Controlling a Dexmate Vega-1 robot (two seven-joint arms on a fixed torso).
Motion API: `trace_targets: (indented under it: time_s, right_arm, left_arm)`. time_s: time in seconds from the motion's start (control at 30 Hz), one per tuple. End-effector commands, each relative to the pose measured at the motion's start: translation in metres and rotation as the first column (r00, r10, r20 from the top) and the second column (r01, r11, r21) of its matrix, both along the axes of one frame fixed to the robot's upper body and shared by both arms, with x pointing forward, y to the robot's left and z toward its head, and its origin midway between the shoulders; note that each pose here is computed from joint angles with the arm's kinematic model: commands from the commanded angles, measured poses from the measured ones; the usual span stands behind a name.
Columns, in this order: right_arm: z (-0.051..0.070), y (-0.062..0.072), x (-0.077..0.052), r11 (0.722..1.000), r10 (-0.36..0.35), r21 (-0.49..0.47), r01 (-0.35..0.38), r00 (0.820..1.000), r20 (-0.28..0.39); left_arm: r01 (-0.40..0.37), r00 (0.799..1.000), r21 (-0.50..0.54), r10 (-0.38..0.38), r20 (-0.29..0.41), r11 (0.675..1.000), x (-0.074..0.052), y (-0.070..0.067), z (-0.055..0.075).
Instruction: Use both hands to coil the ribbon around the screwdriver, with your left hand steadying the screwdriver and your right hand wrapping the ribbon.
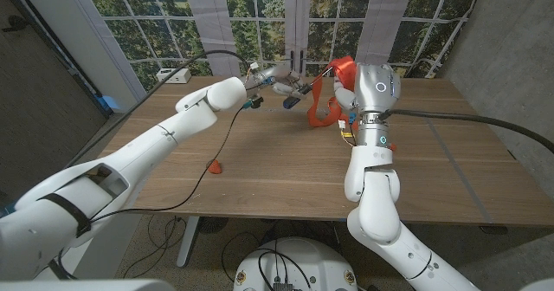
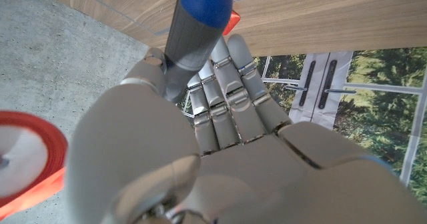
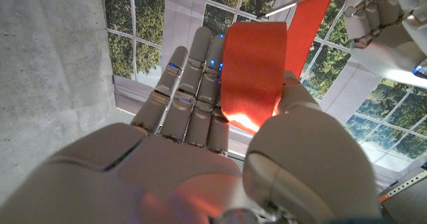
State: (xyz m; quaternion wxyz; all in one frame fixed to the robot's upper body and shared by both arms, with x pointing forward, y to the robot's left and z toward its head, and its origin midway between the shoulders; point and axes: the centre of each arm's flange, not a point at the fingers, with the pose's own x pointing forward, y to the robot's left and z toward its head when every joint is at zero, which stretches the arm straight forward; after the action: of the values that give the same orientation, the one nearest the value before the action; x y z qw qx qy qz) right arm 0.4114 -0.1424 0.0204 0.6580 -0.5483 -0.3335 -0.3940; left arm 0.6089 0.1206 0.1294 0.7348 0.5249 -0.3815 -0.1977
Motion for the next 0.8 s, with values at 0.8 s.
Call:
trace_targets:
  time_s: [0.8]
  right_arm:
    - [-0.059, -0.066, 0.128, 0.974, -0.115, 0.138, 0.179, 0.918, -0.379]
  left_arm:
    - [0.176, 0.984, 0.011, -0.176, -0.007, 0.984, -0.032, -0.004, 0.012]
